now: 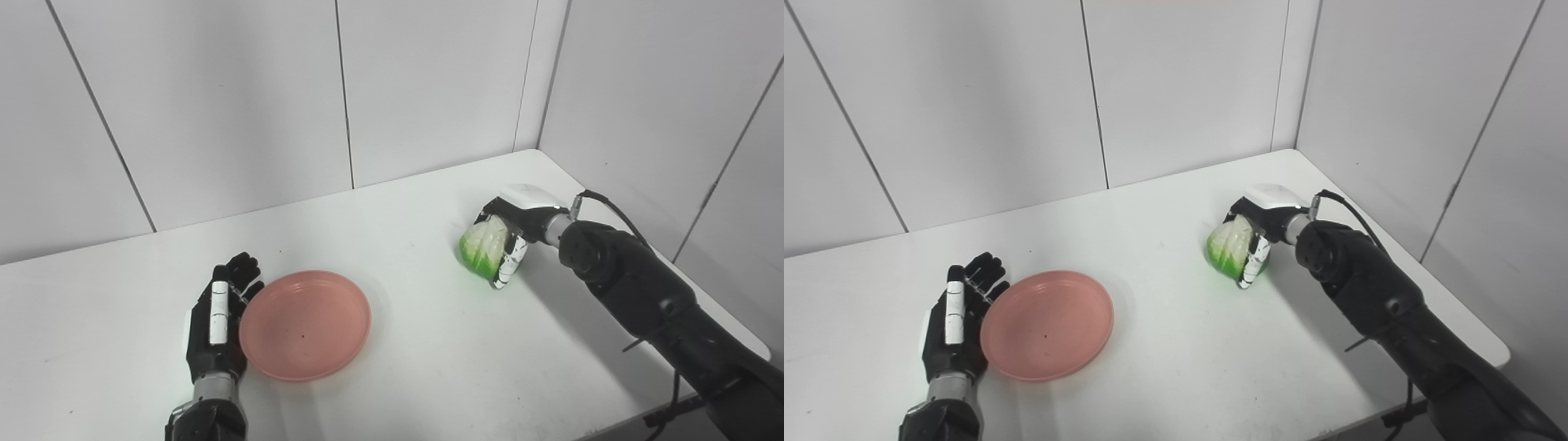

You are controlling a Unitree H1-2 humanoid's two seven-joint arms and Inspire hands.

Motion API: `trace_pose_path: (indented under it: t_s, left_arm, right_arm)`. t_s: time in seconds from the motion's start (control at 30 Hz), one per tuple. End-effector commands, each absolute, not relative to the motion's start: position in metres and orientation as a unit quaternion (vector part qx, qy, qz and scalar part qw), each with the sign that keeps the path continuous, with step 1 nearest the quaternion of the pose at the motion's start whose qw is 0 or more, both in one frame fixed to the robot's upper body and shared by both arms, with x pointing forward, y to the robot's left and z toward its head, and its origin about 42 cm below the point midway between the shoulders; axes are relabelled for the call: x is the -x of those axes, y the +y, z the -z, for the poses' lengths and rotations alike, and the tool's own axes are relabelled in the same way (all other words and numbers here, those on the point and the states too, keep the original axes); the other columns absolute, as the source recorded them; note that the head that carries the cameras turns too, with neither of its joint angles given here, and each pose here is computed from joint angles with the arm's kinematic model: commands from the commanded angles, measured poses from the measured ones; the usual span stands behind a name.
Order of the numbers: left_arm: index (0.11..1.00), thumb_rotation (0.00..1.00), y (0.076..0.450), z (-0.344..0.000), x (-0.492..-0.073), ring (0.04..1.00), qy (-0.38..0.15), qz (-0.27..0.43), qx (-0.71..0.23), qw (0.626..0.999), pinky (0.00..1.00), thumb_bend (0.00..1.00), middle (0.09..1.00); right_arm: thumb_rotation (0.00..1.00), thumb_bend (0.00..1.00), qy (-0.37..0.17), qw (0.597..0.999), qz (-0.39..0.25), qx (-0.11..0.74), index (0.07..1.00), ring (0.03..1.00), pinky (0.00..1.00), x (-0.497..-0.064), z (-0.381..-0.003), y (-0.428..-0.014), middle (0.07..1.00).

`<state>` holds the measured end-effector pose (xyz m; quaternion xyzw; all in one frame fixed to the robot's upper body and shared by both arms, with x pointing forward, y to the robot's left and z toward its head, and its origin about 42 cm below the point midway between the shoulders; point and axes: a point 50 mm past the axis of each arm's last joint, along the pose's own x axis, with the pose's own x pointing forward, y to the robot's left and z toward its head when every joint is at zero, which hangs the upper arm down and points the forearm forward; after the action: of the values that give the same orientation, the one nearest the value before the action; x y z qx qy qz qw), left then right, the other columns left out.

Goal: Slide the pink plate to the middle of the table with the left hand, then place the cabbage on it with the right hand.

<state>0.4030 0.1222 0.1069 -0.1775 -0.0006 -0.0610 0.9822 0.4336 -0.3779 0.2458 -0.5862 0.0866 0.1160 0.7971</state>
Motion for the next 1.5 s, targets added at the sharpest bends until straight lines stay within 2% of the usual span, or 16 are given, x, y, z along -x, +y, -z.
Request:
trace_pose_path:
  t_s: [0.0,0.23,0.33,0.53,0.7,0.83,1.0,1.2,1.37,1.47]
  left_arm:
    - [0.663,0.75,0.119,-0.072,-0.382,0.803,0.069,0.053,0.181,0.98,0.78,0.84,0.756]
    - [0.676,0.76,0.111,-0.07,-0.382,0.809,0.069,0.06,0.18,0.979,0.78,0.82,0.763]
    - [0.664,0.76,0.106,-0.067,-0.382,0.803,0.068,0.06,0.172,0.981,0.75,0.82,0.758]
    - [0.655,0.77,0.091,-0.065,-0.381,0.814,0.065,0.063,0.163,0.982,0.78,0.81,0.76]
    - [0.642,0.79,0.079,-0.064,-0.379,0.811,0.06,0.062,0.153,0.984,0.76,0.79,0.755]
    - [0.655,0.79,0.071,-0.063,-0.378,0.809,0.063,0.059,0.148,0.985,0.78,0.82,0.756]
    - [0.669,0.79,0.064,-0.061,-0.376,0.807,0.062,0.06,0.138,0.987,0.75,0.82,0.757]
    - [0.684,0.78,0.058,-0.06,-0.375,0.81,0.062,0.06,0.137,0.987,0.74,0.83,0.763]
    - [0.674,0.8,0.059,-0.059,-0.375,0.808,0.061,0.06,0.131,0.988,0.74,0.84,0.759]
    - [0.668,0.8,0.059,-0.06,-0.375,0.806,0.061,0.06,0.132,0.988,0.74,0.84,0.756]
  right_arm:
    - [0.0,0.52,0.05,0.798,-0.117,0.589,0.519,0.326,0.26,-0.435,-0.277,-0.381,0.43]
    - [0.0,0.52,0.015,0.797,-0.135,0.589,0.533,0.318,0.25,-0.438,-0.314,-0.371,0.426]
    - [0.0,0.52,0.002,0.799,-0.142,0.585,0.529,0.323,0.25,-0.439,-0.328,-0.365,0.432]
    - [0.0,0.52,-0.043,0.791,-0.164,0.588,0.526,0.296,0.23,-0.442,-0.352,-0.338,0.416]
    - [0.0,0.52,-0.091,0.779,-0.191,0.59,0.517,0.292,0.22,-0.449,-0.364,-0.306,0.404]
    - [0.0,0.52,-0.132,0.773,-0.209,0.585,0.518,0.274,0.2,-0.453,-0.371,-0.279,0.401]
    - [0.0,0.52,-0.185,0.773,-0.222,0.564,0.512,0.328,0.25,-0.452,-0.376,-0.248,0.422]
    - [0.0,0.52,-0.212,0.775,-0.238,0.546,0.513,0.349,0.28,-0.447,-0.374,-0.214,0.436]
    - [0.0,0.53,-0.234,0.769,-0.254,0.538,0.489,0.43,0.36,-0.446,-0.365,-0.191,0.481]
    - [0.0,0.53,-0.239,0.76,-0.264,0.544,0.488,0.444,0.37,-0.446,-0.362,-0.182,0.484]
